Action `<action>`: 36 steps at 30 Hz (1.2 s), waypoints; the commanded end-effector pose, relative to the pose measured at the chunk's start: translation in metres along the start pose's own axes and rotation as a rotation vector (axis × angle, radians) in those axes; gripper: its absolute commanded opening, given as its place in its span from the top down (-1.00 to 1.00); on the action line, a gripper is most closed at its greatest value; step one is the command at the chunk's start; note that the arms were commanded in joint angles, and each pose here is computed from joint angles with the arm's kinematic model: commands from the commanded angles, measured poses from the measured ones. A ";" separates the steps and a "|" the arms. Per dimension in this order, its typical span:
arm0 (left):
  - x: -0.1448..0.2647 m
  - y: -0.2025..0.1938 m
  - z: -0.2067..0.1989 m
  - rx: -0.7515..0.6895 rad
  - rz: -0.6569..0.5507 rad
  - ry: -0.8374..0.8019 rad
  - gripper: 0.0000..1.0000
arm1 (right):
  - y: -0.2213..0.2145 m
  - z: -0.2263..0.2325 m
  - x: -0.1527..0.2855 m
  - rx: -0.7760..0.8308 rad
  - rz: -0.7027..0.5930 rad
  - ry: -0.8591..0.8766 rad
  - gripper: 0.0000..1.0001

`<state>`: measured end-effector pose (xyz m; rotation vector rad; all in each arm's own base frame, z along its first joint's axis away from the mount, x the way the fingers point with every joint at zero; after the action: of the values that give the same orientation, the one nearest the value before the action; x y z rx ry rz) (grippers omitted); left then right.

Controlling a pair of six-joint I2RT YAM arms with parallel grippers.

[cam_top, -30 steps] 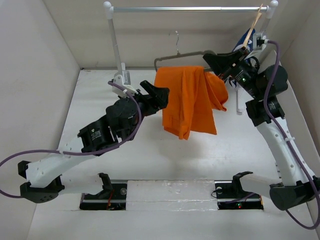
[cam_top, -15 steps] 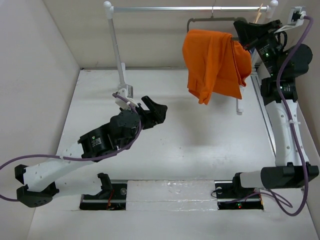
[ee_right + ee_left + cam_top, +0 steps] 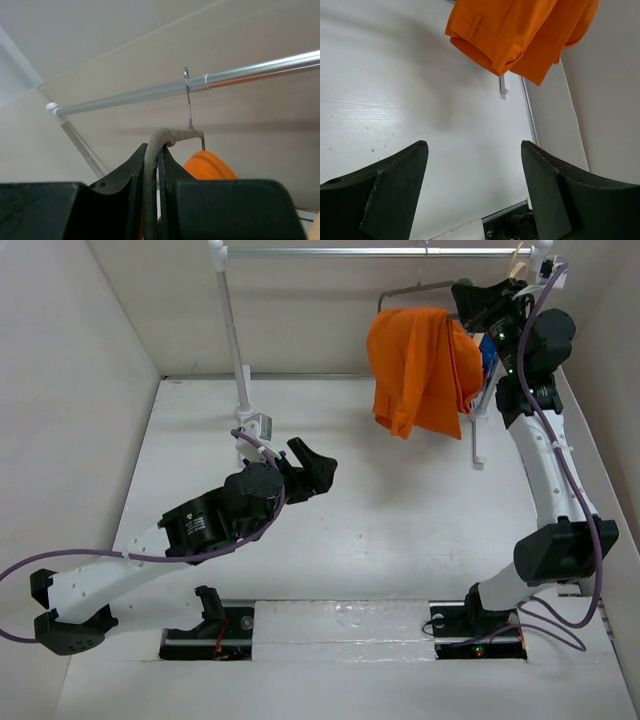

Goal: Place the trousers on the hanger
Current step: Place the hanger at the clothesline.

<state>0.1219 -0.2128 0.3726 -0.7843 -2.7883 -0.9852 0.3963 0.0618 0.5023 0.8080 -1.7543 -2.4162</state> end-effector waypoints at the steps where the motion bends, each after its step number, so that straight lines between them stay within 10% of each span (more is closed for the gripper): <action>1: 0.004 0.003 0.003 -0.010 -0.005 -0.010 -0.43 | 0.072 0.042 0.014 0.111 -0.319 -0.004 1.00; 8: 0.001 0.004 -0.003 -0.042 -0.010 -0.020 -0.43 | 0.004 0.061 0.043 0.114 -0.164 -0.066 0.99; 15: -0.002 0.002 -0.004 -0.049 -0.009 -0.022 -0.44 | -0.040 0.062 0.058 0.154 0.027 0.032 -0.59; 22: -0.001 0.006 -0.004 -0.040 -0.034 -0.016 -0.45 | -0.032 0.047 0.078 0.286 0.238 0.177 -1.00; 30: -0.016 0.000 -0.006 -0.125 -0.036 0.091 -0.49 | -0.026 0.050 0.127 0.352 0.385 0.219 -0.85; 36: -0.043 -0.037 -0.003 -0.152 0.071 0.075 -0.56 | -0.034 0.056 0.174 0.344 0.451 0.175 0.78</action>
<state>0.1389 -0.2451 0.3507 -0.7720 -2.6312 -1.2028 0.2484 0.0658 0.4315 0.5850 -2.0567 -1.7869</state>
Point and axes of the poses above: each gripper's point midway between its finger pads, its own x axis back along the fingers, its own z axis along the line the jaws close on, y = z × x, the point moved 9 cm from there along x, back along the fingers, and after that the axes turned 12 degrees about x, right-handed, at the moved point
